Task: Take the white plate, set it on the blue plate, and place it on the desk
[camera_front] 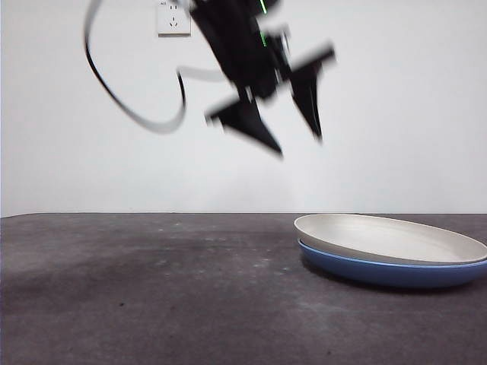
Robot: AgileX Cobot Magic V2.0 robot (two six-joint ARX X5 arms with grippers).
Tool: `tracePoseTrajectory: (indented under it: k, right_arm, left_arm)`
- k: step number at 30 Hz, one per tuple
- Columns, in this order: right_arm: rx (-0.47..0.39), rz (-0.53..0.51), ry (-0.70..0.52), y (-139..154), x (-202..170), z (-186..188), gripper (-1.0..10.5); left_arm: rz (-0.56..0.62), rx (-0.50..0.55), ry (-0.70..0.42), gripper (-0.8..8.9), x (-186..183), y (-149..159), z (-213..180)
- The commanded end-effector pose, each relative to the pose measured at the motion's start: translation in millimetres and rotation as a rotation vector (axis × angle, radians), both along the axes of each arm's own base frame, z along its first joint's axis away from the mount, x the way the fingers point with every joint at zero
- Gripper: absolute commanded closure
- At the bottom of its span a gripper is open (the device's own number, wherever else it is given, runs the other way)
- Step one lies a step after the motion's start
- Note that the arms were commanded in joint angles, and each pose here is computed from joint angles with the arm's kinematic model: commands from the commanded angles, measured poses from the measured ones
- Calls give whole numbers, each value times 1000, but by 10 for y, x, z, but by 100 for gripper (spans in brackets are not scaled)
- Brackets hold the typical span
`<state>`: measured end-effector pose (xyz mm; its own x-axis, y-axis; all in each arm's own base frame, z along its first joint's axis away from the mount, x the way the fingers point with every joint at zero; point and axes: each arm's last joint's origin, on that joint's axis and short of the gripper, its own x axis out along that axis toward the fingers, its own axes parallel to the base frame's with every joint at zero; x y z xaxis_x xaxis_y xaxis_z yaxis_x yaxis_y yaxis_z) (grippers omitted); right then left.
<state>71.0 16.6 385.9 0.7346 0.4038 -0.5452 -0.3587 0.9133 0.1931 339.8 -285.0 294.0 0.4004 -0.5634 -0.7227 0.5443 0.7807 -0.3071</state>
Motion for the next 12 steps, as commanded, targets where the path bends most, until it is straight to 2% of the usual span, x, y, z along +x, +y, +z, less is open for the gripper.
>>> tracePoseTrajectory:
  k: [1, 6, 12]
  right_arm:
    - [-4, 3, -18, 2, 0, 43, 526]
    - [-4, 3, -8, 3, 14, 18, 526]
    - [-9, 3, 35, 8, 65, -98, 526]
  left_arm:
    - [-17, -37, -105, 501, -102, 186, 451]
    - [5, -28, -191, 502, -431, 776, 1078]
    - [30, 0, -218, 503, -809, 1244, 1263]
